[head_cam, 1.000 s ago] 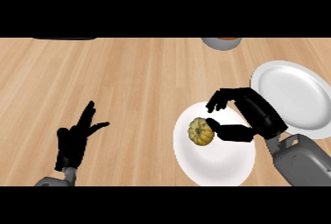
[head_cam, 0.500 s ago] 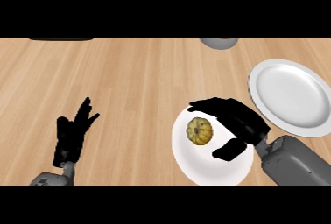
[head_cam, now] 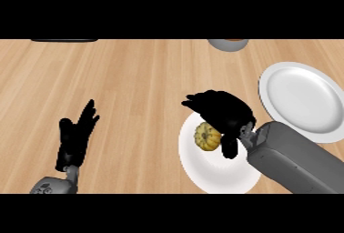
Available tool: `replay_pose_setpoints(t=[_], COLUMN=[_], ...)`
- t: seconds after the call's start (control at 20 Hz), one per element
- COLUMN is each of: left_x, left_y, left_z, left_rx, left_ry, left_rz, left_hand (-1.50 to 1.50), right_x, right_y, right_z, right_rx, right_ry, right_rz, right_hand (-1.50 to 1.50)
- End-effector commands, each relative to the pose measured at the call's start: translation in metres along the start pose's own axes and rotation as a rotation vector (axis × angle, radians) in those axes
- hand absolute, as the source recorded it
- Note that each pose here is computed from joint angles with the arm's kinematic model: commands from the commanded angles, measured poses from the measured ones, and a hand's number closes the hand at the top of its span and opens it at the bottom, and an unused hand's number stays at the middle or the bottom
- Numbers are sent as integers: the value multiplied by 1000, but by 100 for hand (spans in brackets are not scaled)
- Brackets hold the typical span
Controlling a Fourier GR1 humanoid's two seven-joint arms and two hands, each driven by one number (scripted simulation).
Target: Pick the squash from the plate and place it in the plate
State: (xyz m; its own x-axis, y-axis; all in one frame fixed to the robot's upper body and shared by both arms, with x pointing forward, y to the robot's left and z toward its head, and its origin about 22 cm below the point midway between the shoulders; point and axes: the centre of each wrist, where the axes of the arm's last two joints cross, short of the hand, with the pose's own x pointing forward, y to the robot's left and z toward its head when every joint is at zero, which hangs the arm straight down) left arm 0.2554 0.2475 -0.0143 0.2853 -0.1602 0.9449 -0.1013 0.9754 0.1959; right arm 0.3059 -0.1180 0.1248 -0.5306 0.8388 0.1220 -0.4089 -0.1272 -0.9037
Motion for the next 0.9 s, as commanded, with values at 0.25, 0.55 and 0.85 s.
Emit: replay_pose_setpoints(t=[0.25, 0.55, 0.85], left_x=[2, 6, 10], left_y=[-6, 7, 20], left_z=[-1, -6, 18], left_rx=[10, 27, 7], left_ry=[7, -5, 5], left_rz=[3, -5, -3], left_hand=[0, 0, 0], right_x=[35, 18, 23], right_y=[2, -9, 7], right_z=[-22, -47, -43], right_rx=[289, 342, 358], right_ry=[127, 184, 177], right_rz=[103, 98, 103], right_hand=[-150, -150, -150])
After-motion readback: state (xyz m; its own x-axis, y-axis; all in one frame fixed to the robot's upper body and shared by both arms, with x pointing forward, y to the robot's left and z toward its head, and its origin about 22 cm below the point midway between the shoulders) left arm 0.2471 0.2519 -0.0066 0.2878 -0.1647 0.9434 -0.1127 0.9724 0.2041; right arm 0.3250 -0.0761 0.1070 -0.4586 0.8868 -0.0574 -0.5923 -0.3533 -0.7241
